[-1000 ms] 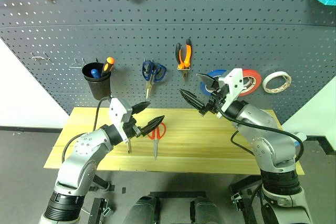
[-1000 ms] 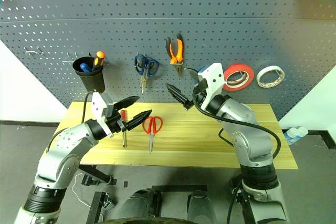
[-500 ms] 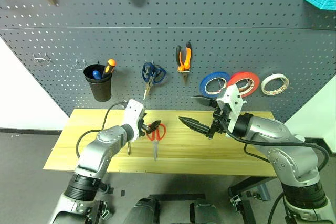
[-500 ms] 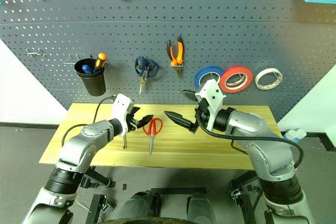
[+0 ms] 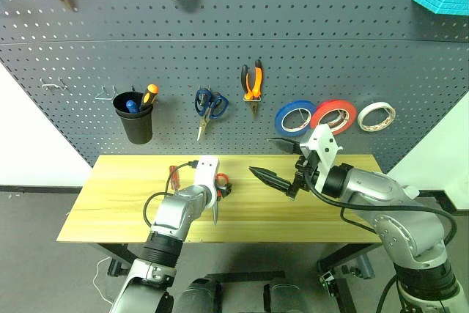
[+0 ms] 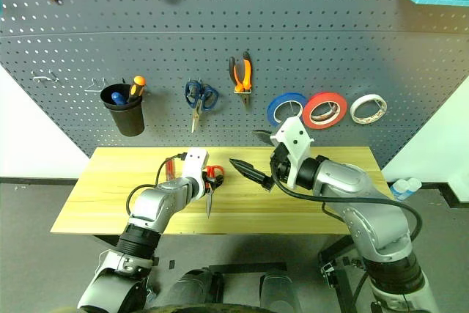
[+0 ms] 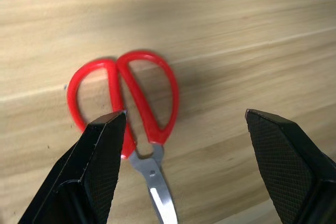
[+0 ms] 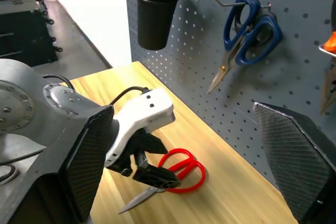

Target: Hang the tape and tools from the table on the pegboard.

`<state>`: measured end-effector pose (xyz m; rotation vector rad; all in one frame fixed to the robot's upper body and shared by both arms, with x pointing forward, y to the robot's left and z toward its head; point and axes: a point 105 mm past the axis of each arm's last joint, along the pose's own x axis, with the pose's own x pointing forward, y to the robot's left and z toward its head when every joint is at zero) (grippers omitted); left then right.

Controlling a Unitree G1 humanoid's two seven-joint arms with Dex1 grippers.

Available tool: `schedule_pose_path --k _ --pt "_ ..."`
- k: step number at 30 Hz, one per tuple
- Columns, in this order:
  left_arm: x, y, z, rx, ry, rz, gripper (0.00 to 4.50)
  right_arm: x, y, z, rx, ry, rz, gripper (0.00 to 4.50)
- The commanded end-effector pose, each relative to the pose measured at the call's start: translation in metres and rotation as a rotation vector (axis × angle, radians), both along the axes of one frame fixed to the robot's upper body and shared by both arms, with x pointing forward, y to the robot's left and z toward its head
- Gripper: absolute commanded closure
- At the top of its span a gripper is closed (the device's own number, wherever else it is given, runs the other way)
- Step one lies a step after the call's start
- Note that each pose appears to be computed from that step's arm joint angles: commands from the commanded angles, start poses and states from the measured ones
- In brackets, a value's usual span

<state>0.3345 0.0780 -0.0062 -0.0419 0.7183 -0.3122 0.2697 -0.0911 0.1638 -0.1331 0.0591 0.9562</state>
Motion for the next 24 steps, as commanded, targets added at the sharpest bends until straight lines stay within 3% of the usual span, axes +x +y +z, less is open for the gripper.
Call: schedule_pose_path --k 1,24 --pt "-0.001 -0.001 0.001 0.033 0.022 0.002 0.70 -0.005 0.001 0.009 0.000 -0.040 -0.003 0.02" --pt "-0.009 0.025 -0.036 0.102 0.163 0.186 0.70 -0.010 0.002 0.001 -0.006 -0.020 -0.031 0.02"
